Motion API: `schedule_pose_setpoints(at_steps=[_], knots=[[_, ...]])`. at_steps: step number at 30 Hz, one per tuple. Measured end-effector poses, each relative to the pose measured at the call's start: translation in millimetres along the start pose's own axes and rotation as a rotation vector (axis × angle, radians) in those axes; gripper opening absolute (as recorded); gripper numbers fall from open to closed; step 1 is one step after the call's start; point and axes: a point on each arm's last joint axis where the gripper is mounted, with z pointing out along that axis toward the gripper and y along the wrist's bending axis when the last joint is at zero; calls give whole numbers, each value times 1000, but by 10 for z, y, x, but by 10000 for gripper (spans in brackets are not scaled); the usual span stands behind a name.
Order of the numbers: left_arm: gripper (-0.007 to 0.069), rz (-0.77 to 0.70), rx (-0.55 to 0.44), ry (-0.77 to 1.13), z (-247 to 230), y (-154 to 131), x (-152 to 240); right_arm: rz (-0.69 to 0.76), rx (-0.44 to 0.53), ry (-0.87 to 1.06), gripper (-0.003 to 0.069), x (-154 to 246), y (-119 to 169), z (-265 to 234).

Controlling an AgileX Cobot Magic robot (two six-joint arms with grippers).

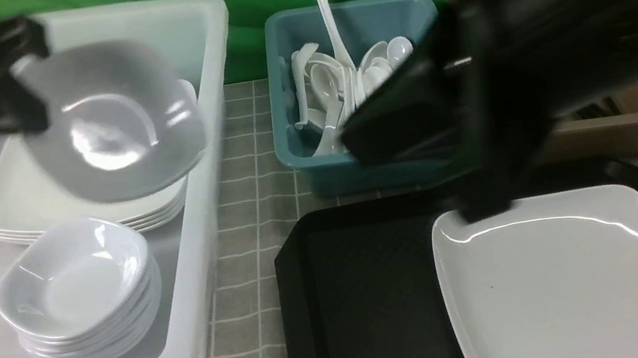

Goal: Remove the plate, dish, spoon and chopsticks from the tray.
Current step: Use the left arm to put the small plate into the large storage box on the left, then use the left arm to grab a plate from the dinner plate

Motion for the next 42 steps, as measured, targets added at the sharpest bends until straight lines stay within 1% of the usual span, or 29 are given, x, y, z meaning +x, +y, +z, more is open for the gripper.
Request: schedule_pose_setpoints(at_steps=[1,3,4,6,11,16,19,20,22,24,25,26,28,30,31,32,33,34,35,38,39,40,41,42], knots=[[30,-34,-11,4,36,90,56,-12,-1,6,27,-36,16,53],[30,-192,-26,-15,210,397,273,-36,-8,29,27,-158,59,260],[30,-215,-28,-14,242,440,314,-38,-12,40,27,-172,69,321],[30,-309,-33,-14,411,615,516,-43,-21,52,27,-257,93,479],[30,-382,-66,-29,614,782,791,-40,-38,112,27,-331,77,815],[46,-368,-81,-45,612,803,804,-35,-52,173,27,-290,66,925],[93,-354,-93,-41,616,814,815,-36,-54,181,27,-285,68,920],[149,-338,-103,-35,616,823,823,-37,-55,189,27,-281,69,914],[200,-312,-117,-25,608,831,833,-42,-49,201,27,-271,63,912],[284,-263,-135,-5,556,824,821,-40,-22,227,27,-248,39,904],[310,-245,-142,-8,529,819,803,-35,-7,237,27,-240,26,897],[373,-192,-170,-2,433,805,758,-39,56,268,27,-216,-25,853],[428,-148,-200,-14,289,774,685,-45,124,294,27,-199,-73,754],[455,-114,-227,-32,143,742,620,-47,195,306,27,-191,-141,610],[459,-110,-224,-53,37,699,572,-43,225,310,27,-183,-177,478],[451,-109,-207,-77,-44,653,529,-26,256,313,27,-168,-226,322],[432,-85,-161,-105,-126,567,473,-6,280,313,27,-150,-273,178],[394,-49,-118,-120,-172,487,437,12,300,312,27,-131,-313,57],[339,1,-53,-136,-214,366,396,33,327,293,27,-106,-366,-92],[127,90,151,-146,-272,-47,354,111,414,256,27,59,-520,-501],[84,120,195,-133,-266,-165,365,122,426,253,27,124,-537,-594],[44,160,259,-103,-237,-346,395,175,477,257,28,258,-601,-738],[28,188,292,-77,-202,-462,425,195,495,263,28,346,-609,-808],[15,227,331,-32,-129,-634,479,244,533,277,28,508,-651,-918]])
